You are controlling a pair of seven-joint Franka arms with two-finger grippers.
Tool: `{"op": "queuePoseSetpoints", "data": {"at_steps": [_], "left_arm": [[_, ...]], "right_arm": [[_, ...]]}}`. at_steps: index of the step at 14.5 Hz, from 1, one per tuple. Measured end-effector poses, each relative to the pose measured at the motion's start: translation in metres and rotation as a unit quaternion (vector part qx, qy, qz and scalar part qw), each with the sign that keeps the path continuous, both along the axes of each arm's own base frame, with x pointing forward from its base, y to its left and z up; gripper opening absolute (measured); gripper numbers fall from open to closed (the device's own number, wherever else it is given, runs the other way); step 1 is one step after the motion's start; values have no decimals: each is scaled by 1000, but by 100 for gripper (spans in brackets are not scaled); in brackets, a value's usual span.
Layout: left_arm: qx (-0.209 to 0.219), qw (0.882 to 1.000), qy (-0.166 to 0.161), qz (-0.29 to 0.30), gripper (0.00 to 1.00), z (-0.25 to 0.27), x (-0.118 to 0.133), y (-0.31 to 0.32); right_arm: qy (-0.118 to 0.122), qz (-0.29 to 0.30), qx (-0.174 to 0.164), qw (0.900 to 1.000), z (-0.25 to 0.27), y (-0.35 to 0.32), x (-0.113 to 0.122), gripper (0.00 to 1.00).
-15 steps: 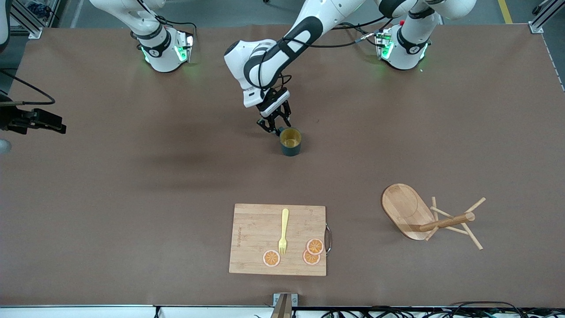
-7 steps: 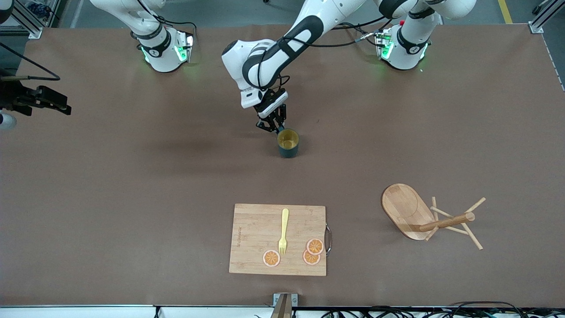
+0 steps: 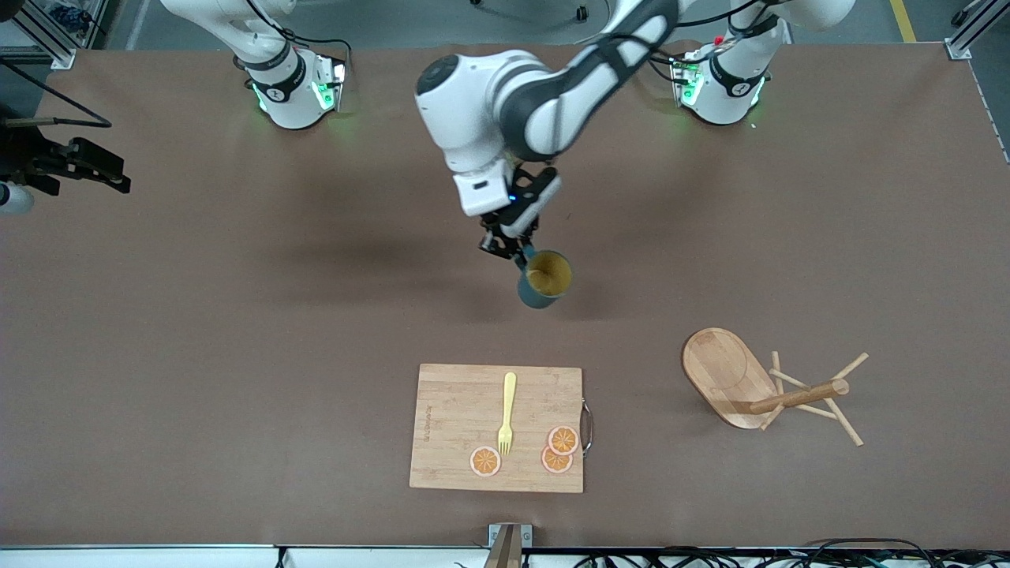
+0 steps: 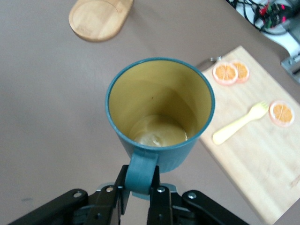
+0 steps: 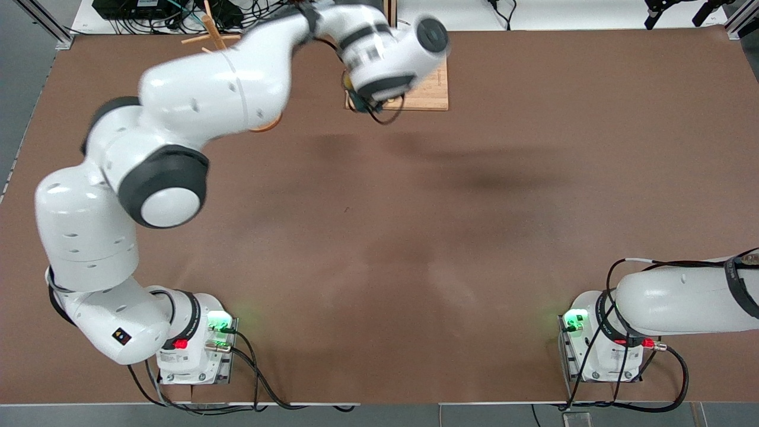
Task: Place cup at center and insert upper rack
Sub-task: 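Lift the teal mug with the left gripper toward the wooden stand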
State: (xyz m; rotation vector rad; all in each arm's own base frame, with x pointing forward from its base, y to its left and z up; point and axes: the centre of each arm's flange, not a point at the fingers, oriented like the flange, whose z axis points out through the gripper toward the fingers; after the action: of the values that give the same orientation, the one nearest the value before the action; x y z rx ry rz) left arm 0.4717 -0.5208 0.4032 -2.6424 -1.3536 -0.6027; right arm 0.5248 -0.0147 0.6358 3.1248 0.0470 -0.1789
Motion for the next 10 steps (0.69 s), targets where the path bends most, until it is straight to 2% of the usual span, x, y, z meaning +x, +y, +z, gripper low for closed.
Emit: {"op": "queuePoseSetpoints", "data": {"at_steps": [5, 10], "left_arm": [[-85, 994, 55, 38, 21, 58, 93, 116], [-208, 971, 96, 62, 21, 106, 150, 219]], "right_arm": [[-17, -2, 0, 1000, 25, -2, -19, 100], [-26, -5, 1, 1000, 43, -4, -35, 100]]}}
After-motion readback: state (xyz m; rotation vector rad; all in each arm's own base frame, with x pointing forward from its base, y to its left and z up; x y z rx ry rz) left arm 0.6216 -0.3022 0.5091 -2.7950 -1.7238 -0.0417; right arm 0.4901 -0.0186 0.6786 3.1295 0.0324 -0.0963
